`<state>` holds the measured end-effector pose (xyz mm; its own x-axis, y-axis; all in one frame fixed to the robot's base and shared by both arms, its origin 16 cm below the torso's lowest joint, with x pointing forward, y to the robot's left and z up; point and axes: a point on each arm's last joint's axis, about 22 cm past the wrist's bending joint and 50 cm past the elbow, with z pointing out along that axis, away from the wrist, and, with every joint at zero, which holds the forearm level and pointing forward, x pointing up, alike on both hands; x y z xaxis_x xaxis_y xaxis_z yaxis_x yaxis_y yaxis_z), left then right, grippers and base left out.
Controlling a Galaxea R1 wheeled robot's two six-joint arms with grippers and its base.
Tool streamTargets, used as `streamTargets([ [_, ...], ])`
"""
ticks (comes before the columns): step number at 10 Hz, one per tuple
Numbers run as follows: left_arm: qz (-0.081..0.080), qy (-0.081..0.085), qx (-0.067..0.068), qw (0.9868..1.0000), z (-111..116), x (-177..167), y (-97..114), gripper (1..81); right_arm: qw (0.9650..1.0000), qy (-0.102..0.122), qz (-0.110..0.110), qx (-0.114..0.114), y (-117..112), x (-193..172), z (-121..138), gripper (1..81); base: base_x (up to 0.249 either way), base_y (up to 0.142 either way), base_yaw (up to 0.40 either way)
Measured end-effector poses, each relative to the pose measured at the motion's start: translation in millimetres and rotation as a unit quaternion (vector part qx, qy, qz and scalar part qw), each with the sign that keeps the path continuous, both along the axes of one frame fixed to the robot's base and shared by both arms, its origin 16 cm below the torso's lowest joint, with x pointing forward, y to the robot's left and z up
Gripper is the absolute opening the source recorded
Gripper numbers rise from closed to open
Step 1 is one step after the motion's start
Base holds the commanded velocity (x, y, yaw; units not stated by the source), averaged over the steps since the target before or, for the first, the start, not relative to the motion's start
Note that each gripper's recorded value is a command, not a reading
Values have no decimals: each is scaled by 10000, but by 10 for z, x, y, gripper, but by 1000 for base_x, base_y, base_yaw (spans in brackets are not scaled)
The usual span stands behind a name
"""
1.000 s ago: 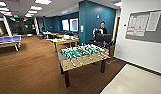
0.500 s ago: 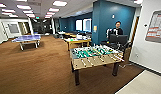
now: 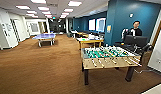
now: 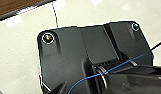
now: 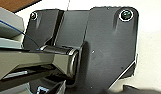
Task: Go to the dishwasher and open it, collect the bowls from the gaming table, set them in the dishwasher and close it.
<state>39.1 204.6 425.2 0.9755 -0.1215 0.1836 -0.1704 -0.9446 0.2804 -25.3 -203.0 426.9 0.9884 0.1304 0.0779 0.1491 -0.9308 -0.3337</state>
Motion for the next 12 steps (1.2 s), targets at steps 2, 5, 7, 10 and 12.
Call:
streamTargets([
  [2,-1,19,0,10000,-2,-20,-2,811,10000,-14,-5,-4,-4,8,0,811,0,0,248],
  [5,-4,38,4,10000,-4,-29,-1,811,10000,-33,1,-1,5,14,0,811,0,0,15],
  [7,-3,35,4,10000,-3,-21,-1,811,10000,-33,-1,-7,-6,14,0,811,0,-51,-69],
  [10,19,33,14,10000,-4,-9,11,811,10000,-21,-1,-3,2,-8,-1,811,0,0,0],
  [12,23,39,14,10000,-5,-13,12,811,10000,-18,1,-7,-5,-13,-1,811,0,0,0],
])
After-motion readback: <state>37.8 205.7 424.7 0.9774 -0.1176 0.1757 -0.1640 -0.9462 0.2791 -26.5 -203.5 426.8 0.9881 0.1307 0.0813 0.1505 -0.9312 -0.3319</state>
